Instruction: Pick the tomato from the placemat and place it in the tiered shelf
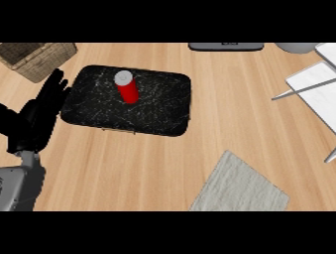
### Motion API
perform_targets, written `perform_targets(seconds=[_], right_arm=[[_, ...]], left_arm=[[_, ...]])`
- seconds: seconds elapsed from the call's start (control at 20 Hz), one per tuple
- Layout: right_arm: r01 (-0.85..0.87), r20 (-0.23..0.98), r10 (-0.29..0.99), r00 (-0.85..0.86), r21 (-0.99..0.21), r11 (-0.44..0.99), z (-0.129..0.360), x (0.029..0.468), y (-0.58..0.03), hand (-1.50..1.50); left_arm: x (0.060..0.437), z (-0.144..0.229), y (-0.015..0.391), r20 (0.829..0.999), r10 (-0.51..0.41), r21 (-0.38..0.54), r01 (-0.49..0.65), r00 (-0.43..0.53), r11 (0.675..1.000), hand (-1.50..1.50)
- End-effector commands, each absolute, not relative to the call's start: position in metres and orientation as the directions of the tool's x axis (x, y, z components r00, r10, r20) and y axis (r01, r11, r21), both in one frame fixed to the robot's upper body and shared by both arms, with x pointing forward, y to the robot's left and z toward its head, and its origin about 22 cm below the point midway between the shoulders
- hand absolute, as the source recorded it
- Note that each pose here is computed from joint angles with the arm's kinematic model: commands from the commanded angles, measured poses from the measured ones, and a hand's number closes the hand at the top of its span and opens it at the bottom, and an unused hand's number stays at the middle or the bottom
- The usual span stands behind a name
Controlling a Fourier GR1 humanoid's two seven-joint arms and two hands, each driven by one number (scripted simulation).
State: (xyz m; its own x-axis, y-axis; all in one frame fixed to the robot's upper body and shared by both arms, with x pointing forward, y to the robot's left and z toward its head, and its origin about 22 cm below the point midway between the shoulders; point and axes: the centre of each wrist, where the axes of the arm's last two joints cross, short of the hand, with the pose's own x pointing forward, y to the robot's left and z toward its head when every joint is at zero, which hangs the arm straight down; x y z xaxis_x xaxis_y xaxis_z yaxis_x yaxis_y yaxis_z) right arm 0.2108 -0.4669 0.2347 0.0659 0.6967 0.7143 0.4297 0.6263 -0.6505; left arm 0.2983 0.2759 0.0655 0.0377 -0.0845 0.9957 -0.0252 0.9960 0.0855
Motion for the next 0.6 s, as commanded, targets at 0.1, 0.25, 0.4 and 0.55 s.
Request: perform_targets(seconds=[0.1, 0.25, 0.4, 0.55], right_arm=[[0.437, 0.708, 0.704, 0.061, -0.653, 0.619, 0.232, 0.228, -0.487, 1.5], [0.533, 0.743, 0.643, 0.186, -0.626, 0.569, 0.21, 0.226, -0.485, -1.5], [0.585, 0.748, 0.651, 0.132, -0.589, 0.557, 0.196, 0.247, -0.5, -1.5], [0.643, 0.755, 0.652, 0.072, -0.535, 0.548, 0.199, 0.254, -0.508, -1.5]], left_arm=[[0.299, 0.06, 0.285, 0.996, -0.084, 0.085, -0.031, 0.038, 0.996, 0.0], [0.302, 0.052, 0.27, 0.996, -0.079, 0.079, -0.012, 0.046, 0.997, 0.0], [0.303, 0.057, 0.262, 0.995, -0.1, 0.101, -0.025, 0.018, 0.995, 0.0], [0.31, 0.077, 0.288, 0.996, -0.08, 0.08, -0.014, 0.036, 0.997, 0.0]])
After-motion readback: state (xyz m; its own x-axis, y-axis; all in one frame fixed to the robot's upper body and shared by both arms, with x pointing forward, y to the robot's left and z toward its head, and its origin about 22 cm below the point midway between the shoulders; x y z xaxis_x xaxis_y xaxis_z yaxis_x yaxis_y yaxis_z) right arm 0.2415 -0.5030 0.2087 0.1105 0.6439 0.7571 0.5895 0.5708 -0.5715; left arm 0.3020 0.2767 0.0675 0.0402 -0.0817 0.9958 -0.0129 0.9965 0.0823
